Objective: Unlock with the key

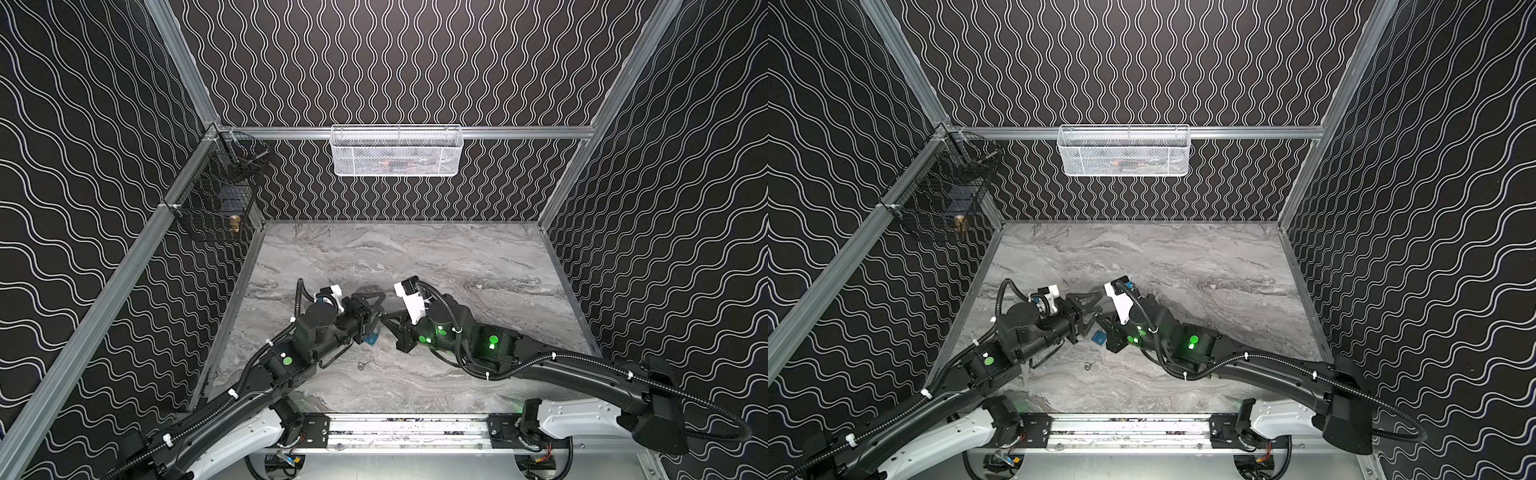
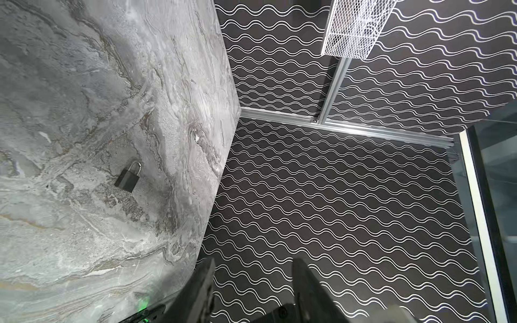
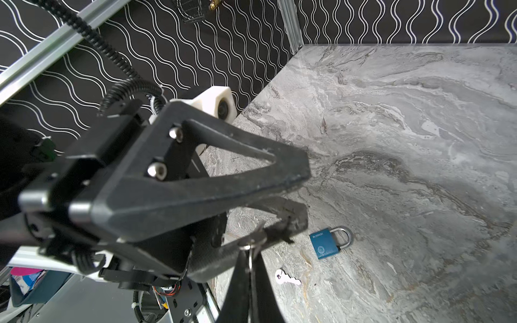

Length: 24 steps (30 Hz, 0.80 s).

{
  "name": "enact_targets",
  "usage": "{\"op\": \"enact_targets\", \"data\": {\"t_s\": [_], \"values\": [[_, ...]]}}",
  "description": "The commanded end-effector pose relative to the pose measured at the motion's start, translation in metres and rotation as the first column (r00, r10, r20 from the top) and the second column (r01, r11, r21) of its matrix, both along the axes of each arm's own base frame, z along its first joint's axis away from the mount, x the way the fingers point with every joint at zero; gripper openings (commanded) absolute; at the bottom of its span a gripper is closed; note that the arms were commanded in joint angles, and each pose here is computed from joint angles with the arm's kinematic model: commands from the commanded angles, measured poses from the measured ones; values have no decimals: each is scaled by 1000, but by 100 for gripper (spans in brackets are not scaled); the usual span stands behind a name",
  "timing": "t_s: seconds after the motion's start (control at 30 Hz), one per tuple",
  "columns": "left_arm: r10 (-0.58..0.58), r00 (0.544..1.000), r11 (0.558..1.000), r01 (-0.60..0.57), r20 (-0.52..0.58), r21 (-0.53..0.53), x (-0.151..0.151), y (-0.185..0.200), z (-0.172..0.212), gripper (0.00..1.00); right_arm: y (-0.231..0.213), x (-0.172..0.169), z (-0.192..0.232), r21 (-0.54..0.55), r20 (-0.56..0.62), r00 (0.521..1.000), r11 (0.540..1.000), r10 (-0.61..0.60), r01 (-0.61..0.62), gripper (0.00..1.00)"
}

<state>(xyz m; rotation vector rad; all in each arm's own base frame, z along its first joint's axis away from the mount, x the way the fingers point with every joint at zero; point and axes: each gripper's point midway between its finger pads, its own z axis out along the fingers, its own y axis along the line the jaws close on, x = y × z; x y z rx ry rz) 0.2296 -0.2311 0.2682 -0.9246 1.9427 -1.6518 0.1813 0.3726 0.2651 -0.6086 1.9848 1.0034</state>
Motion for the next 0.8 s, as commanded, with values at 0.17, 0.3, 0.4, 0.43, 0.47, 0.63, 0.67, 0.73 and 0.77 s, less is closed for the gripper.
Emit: {"op": "enact_targets", "data": {"t_s": [0.17, 0.3, 0.4, 0.43, 0.47, 0.63, 0.67, 0.73, 0.77], "values": [[36, 999, 999, -36, -7, -8, 3, 5, 2, 31, -6, 2, 6, 12, 21, 999, 1000, -25, 25, 0], [38, 999, 999, -39, -16, -7, 4, 5, -3, 25, -8, 1, 7, 12, 25, 999, 1000, -25, 25, 0], [40, 999, 999, -40, -20, -2, 3, 5, -4, 19, -7, 2, 5, 3, 26, 999, 1000, -23, 23, 0], [42, 999, 999, -42, -22, 1, 3, 6, -5, 18, -7, 1, 5, 1, 27, 999, 1000, -21, 21, 0], [44, 999, 999, -44, -23, 2, 3, 6, -5, 18, -8, 1, 5, 1, 27, 999, 1000, -24, 24, 0], [51, 998, 999, -51, -29, 12, 3, 8, -8, 10, -9, 2, 5, -5, 33, 999, 1000, -29, 29, 0], [52, 998, 999, -52, -31, 11, 3, 8, -9, 9, -9, 3, 5, -7, 33, 999, 999, -32, 33, 0], [56, 998, 998, -56, -28, 11, 4, 9, -10, 4, -10, 3, 4, -8, 32, 999, 999, -34, 34, 0], [59, 998, 998, -58, -28, 14, 4, 9, -10, 2, -9, 3, 3, -10, 30, 999, 999, -30, 30, 0]]}}
